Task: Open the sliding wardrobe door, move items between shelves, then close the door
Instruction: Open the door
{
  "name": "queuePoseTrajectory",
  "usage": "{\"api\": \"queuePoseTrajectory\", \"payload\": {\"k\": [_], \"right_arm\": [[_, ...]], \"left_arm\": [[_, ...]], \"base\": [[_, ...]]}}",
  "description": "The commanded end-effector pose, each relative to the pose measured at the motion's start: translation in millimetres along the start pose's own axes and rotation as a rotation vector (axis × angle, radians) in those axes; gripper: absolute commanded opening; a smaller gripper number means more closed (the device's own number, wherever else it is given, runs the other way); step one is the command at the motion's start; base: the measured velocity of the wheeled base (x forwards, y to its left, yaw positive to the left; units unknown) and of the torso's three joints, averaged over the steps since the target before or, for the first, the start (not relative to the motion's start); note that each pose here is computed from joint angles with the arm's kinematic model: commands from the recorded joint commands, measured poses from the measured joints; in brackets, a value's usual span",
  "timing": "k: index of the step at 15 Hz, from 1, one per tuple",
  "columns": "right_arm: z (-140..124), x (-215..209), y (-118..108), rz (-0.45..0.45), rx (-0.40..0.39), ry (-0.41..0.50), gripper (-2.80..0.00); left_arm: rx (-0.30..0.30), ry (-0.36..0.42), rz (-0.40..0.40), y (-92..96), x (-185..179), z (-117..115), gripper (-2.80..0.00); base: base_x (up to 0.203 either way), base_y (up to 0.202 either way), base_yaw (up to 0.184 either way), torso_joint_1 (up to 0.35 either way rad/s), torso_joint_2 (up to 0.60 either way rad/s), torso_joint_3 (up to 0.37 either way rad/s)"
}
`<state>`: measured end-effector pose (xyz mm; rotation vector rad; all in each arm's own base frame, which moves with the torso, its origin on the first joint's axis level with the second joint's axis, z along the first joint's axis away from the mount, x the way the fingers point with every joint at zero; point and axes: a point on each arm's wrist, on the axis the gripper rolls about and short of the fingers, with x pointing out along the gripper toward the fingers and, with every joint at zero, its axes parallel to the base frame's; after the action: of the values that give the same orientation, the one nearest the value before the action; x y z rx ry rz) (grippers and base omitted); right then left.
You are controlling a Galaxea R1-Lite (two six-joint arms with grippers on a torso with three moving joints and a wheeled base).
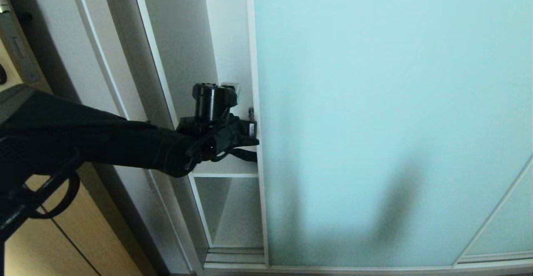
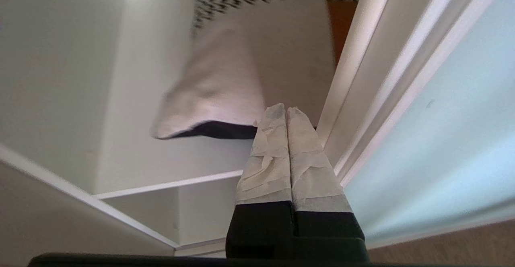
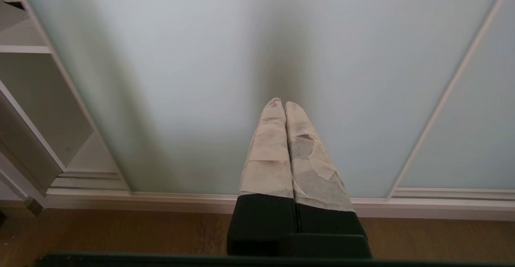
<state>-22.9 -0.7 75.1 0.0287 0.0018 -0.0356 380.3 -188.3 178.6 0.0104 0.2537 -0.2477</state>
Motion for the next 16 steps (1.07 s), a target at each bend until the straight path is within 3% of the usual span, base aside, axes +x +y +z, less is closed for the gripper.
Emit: {"api": "queuePoseTrajectory", "payload": {"k": [1,10,16], "right_arm": [[0,0,0,0.000,0.000,0.002,-2.80],[0,0,0,0.000,0.000,0.002,-2.80],[0,0,0,0.000,0.000,0.002,-2.80]], "left_arm": [[0.012,0.005,-0.035,-21.8,7,-11,-2.80],[0.053,0.004,-0.115,-97.1,20,-37,-2.80],[0.054,-0.034,-0.136,-134.0,29,-54,-2.80]], "base": [[0.000,0.000,0.000,0.000,0.00,0.000],[0.000,0.000,0.000,0.000,0.00,0.000],[0.000,0.000,0.000,0.000,0.00,0.000]]}}
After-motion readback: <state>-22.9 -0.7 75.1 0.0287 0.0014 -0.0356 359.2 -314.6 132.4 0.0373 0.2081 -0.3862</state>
